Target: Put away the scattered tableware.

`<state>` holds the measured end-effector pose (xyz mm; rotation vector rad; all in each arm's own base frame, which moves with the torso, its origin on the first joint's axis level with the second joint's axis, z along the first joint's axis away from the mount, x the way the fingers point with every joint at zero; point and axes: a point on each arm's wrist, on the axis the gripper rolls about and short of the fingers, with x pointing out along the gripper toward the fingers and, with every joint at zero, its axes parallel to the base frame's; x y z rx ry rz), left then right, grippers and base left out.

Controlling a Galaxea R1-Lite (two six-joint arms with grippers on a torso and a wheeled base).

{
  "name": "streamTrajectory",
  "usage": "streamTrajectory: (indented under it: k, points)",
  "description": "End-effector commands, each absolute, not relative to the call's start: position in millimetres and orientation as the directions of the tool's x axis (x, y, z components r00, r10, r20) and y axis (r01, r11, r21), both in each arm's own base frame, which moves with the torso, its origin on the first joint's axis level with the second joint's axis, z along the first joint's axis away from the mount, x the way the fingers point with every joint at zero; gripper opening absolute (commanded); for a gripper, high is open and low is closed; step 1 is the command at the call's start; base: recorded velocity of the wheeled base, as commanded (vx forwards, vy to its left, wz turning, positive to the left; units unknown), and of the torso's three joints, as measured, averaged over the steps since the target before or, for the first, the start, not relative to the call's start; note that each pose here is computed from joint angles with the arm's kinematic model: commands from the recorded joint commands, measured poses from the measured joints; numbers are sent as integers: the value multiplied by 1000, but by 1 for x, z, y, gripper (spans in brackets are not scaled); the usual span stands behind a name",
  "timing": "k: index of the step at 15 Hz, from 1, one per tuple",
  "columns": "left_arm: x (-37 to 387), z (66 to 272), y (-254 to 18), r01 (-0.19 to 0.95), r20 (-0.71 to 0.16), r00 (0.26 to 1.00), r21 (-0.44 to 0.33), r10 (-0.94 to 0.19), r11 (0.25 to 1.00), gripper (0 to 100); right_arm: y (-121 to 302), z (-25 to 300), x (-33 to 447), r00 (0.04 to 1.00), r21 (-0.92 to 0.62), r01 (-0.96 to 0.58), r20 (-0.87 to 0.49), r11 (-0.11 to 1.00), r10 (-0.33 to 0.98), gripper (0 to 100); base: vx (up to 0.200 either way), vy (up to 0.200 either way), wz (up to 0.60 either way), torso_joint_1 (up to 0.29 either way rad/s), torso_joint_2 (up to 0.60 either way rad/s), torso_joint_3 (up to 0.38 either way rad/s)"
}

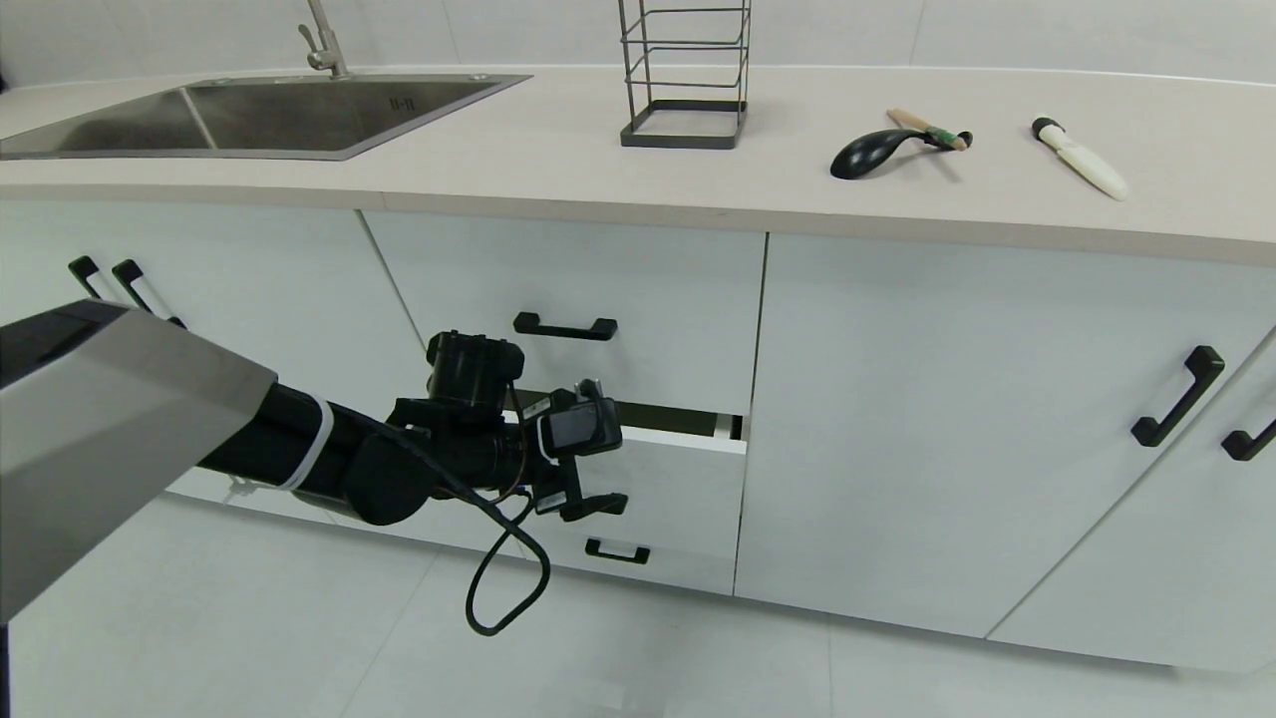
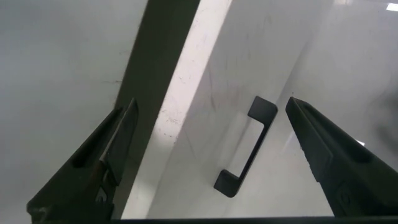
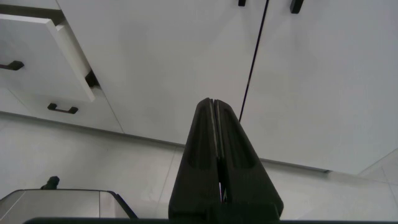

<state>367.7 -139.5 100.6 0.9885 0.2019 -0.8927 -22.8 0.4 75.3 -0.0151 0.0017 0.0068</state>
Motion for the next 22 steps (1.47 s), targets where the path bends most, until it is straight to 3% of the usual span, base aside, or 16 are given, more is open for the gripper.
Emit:
streamTrajectory:
  k: [1,13,22]
  points:
    - [370,94,-140,740,-535,634,630,-558,236,100,0,75,-23,1000,-15,-8,-2,1000,8,0,0,0,0,0,0,0]
    - [361,92,-137,752,-553,621,620,-555,225,100,0,75,-23,1000,-15,-8,-2,1000,8,0,0,0,0,0,0,0]
    - [238,109,-105,810,-624,552,559,-553,178,100,0,75,-23,1000,-15,-8,-2,1000,8,0,0,0,0,0,0,0]
